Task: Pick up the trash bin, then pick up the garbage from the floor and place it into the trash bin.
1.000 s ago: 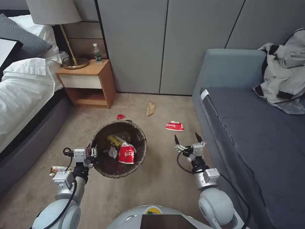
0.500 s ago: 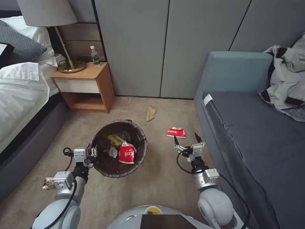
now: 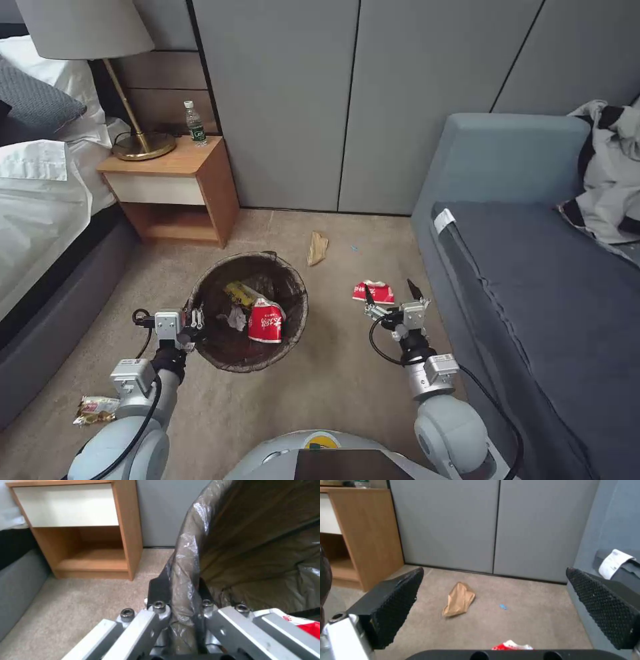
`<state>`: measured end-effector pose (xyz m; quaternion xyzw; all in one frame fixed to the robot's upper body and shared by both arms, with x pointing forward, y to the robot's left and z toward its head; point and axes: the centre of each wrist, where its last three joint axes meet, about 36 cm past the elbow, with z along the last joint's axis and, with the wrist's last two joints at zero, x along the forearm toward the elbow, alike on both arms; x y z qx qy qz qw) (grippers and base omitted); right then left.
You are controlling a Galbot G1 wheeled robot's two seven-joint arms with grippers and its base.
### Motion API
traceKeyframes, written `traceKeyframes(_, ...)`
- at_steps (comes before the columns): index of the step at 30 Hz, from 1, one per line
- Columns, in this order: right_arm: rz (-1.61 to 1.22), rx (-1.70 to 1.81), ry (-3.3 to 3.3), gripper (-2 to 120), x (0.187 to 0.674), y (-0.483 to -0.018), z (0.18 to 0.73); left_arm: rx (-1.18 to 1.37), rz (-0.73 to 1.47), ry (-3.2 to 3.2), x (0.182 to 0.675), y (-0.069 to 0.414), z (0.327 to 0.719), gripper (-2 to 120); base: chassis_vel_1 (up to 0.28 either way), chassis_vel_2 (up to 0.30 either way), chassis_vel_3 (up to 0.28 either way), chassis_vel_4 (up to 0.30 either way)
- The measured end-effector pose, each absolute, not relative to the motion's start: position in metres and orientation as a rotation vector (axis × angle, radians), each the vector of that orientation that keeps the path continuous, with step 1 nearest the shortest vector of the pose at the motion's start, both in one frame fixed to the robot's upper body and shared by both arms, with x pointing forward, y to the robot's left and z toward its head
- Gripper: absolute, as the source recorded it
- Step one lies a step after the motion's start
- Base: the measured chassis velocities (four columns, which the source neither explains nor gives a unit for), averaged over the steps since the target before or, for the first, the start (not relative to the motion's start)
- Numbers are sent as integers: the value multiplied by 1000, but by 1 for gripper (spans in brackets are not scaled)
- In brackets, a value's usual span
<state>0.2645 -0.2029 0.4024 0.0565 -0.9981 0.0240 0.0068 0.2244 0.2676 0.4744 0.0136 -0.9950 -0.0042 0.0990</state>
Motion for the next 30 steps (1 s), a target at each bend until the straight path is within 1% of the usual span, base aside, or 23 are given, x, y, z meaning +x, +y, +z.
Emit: traceKeyframes(30,68,184,-3120,100,263,-199,401,48,-14,-2943,225,269,474,0,-108,101,111,-103)
